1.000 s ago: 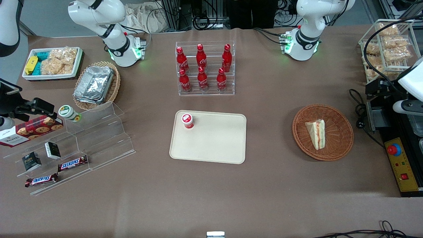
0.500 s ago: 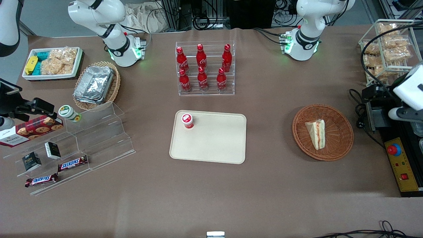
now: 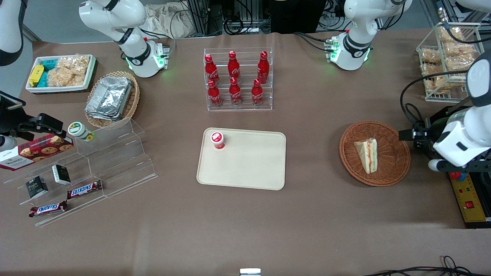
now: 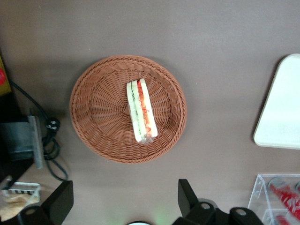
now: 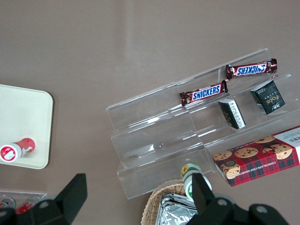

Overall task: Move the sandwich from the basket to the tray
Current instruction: 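Lower the open left gripper over the wrapped sandwich in the basket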

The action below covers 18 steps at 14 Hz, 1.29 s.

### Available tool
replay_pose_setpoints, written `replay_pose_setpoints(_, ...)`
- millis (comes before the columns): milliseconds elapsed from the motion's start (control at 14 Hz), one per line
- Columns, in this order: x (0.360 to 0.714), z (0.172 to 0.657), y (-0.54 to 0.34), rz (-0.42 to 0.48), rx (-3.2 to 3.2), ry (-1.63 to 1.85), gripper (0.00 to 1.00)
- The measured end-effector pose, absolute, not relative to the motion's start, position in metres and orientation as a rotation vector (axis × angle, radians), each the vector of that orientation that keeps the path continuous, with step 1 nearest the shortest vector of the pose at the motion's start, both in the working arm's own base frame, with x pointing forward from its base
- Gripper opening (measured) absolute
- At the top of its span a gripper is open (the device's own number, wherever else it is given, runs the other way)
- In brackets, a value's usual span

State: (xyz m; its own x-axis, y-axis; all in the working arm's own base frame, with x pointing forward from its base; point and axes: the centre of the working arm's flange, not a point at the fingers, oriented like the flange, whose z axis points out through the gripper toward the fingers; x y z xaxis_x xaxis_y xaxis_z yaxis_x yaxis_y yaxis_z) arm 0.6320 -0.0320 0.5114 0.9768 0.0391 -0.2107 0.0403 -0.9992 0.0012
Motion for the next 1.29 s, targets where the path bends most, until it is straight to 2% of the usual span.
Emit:
replay_pose_setpoints(357,0.627,0.428,-0.054,-0.319,3.123,0.182,1.0)
replay_pose_setpoints(500,0.618,0.392,-0.056,-0.345,3.123,0.182,1.0)
replay_pose_setpoints(1286,0.584,0.276,-0.041,-0.382,3.124,0.2,1.0)
